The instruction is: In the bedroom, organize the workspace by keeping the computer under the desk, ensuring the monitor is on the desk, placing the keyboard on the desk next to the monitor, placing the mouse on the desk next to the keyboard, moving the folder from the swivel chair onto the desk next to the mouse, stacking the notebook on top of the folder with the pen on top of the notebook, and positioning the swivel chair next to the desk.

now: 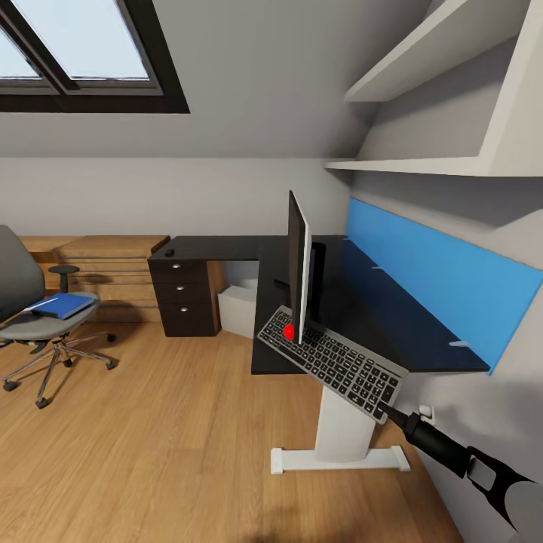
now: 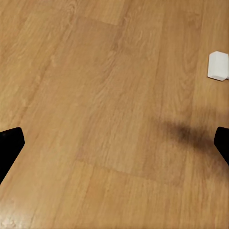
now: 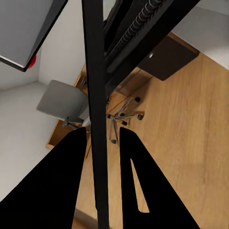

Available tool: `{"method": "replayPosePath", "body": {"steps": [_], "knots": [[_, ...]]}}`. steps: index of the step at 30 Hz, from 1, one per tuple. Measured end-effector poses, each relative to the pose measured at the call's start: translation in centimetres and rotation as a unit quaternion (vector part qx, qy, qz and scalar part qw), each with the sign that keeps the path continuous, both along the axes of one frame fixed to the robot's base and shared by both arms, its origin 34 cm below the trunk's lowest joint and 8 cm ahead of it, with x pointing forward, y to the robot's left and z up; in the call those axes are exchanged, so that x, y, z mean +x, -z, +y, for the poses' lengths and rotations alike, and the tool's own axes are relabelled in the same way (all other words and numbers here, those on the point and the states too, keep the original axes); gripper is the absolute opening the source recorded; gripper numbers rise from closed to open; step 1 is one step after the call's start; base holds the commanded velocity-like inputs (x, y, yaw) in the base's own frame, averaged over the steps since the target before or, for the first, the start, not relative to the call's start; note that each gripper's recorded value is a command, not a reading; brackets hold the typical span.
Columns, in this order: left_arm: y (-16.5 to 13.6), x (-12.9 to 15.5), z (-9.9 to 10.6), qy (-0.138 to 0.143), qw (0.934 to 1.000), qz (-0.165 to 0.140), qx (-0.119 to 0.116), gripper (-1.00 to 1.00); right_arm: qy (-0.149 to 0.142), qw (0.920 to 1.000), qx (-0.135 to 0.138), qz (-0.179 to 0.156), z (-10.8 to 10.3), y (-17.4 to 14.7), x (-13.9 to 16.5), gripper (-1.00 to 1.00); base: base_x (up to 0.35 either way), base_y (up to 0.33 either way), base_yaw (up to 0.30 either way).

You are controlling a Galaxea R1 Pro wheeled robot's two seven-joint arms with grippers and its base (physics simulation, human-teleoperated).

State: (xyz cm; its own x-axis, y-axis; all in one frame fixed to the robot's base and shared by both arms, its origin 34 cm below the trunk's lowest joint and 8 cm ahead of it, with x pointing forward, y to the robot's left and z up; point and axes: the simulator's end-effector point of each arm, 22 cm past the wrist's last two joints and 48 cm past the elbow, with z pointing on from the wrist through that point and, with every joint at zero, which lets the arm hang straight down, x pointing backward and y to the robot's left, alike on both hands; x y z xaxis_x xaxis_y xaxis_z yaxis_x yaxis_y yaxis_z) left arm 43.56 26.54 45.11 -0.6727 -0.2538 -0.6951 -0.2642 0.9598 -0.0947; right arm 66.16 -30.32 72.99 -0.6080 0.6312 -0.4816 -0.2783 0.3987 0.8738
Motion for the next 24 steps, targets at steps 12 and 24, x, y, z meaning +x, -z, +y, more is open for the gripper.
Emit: {"method": "replayPosePath", "body": {"steps": [12, 24], "knots": [[0.0, -0.01, 0.0, 0.0, 1.0, 0.0, 0.0, 1.0, 0.0, 1.0, 0.001, 0.001, 0.09, 0.02, 0.0, -1.0, 0.0, 0.0, 0.0], [0.03, -0.01, 0.0, 0.0, 1.0, 0.0, 0.0, 1.0, 0.0, 1.0, 0.002, 0.001, 0.09, 0.06, 0.01, -1.0, -0.058, 0.0, 0.0]]}}
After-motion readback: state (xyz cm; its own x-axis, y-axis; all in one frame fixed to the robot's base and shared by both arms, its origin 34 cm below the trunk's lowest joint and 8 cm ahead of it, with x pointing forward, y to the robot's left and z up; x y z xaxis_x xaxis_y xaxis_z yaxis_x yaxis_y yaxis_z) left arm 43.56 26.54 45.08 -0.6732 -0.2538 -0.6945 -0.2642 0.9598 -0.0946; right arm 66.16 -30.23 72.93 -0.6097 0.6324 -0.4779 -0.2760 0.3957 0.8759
